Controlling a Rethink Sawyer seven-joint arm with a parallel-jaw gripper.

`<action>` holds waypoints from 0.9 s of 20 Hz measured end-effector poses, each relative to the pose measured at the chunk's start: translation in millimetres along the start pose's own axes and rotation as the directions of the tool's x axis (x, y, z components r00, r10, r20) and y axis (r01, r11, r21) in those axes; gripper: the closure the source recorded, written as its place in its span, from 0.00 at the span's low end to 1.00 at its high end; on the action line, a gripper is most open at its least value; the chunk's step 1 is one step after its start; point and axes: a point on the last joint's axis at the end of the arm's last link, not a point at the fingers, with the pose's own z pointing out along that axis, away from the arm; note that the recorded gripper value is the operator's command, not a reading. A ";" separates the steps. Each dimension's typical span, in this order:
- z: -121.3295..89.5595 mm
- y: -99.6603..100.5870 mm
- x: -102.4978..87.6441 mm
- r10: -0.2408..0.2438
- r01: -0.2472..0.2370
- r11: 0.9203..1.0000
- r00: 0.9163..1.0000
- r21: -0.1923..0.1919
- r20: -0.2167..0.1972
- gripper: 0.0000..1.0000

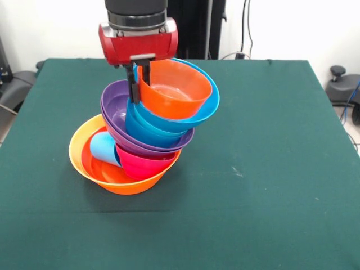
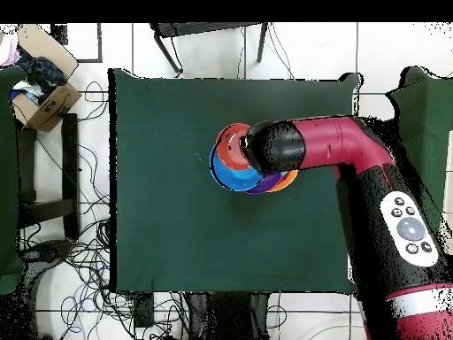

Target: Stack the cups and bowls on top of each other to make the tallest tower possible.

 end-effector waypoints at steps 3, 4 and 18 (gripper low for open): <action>4.8 3.9 4.5 -0.006 0.006 1.000 1.000 -0.006 -0.010 1.00; 6.4 5.9 6.8 -0.010 0.009 1.000 1.000 -0.010 -0.015 1.00; 8.2 15.1 17.7 -0.023 0.022 1.000 0.999 -0.020 -0.036 0.00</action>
